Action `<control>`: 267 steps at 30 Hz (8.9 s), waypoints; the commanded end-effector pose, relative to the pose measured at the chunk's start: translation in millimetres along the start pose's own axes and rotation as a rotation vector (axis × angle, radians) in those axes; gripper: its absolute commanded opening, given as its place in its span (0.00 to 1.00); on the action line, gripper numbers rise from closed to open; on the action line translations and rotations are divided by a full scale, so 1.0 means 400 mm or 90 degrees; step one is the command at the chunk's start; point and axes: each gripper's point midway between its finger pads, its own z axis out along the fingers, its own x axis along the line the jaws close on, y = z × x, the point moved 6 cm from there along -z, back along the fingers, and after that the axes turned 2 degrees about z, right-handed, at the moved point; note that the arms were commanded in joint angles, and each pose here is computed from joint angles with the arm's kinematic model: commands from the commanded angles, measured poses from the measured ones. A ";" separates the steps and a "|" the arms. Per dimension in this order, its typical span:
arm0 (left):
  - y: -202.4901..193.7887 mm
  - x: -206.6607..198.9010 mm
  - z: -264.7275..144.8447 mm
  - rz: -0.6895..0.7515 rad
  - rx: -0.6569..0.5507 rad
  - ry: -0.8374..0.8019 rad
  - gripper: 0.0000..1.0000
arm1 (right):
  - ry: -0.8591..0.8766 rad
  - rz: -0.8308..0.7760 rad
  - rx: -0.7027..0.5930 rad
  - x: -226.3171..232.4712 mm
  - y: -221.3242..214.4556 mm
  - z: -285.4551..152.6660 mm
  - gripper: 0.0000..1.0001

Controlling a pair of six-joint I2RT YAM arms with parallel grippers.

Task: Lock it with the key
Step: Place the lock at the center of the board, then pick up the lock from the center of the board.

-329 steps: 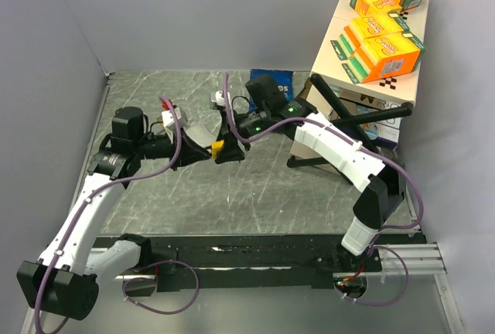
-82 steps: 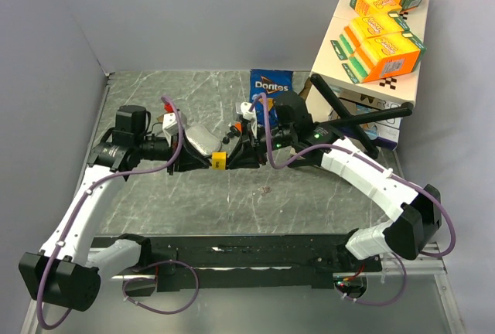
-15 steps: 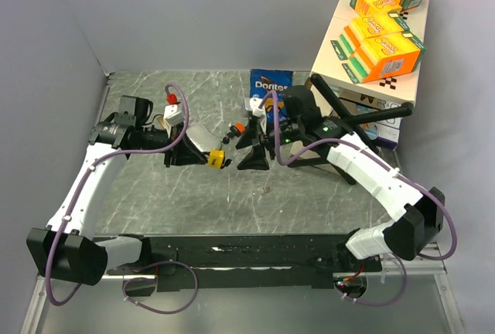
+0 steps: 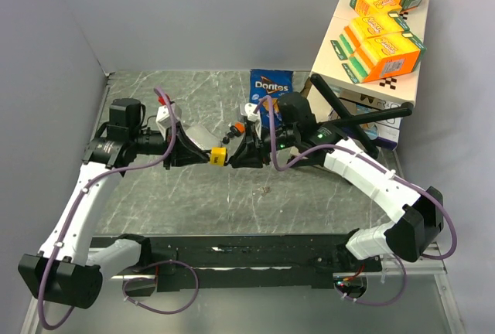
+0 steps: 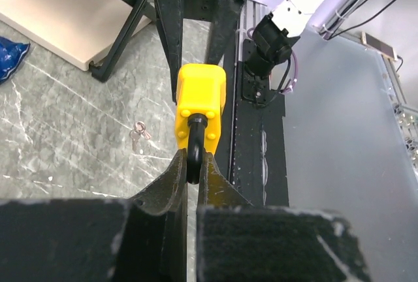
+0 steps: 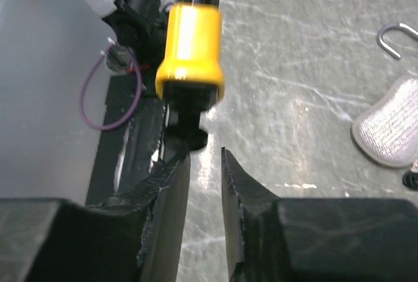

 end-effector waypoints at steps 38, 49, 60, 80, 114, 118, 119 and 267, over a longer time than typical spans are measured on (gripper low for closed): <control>-0.068 0.054 0.126 -0.064 0.143 0.048 0.01 | 0.099 -0.005 -0.068 0.036 0.130 0.088 0.00; -0.057 0.084 0.060 -0.152 0.098 0.039 0.01 | -0.036 -0.010 0.011 -0.011 0.014 -0.011 0.68; -0.063 0.118 0.093 -0.319 0.069 0.036 0.01 | -0.169 -0.110 0.055 -0.039 0.029 0.010 0.80; -0.082 0.120 0.115 -0.379 0.093 0.089 0.01 | -0.201 -0.255 0.111 -0.071 0.031 0.111 0.82; -0.083 0.128 0.113 -0.392 0.091 0.112 0.05 | -0.237 -0.144 0.209 -0.133 -0.102 0.111 0.20; -0.090 0.137 0.090 -0.399 0.078 0.129 0.32 | -0.250 -0.076 0.205 -0.145 -0.119 0.097 0.01; -0.089 0.141 0.082 -0.399 0.073 0.135 0.39 | -0.246 -0.054 0.202 -0.146 -0.125 0.096 0.00; -0.066 0.221 -0.238 -0.354 -0.124 0.580 0.99 | -0.594 0.330 0.336 -0.570 -0.393 0.112 0.45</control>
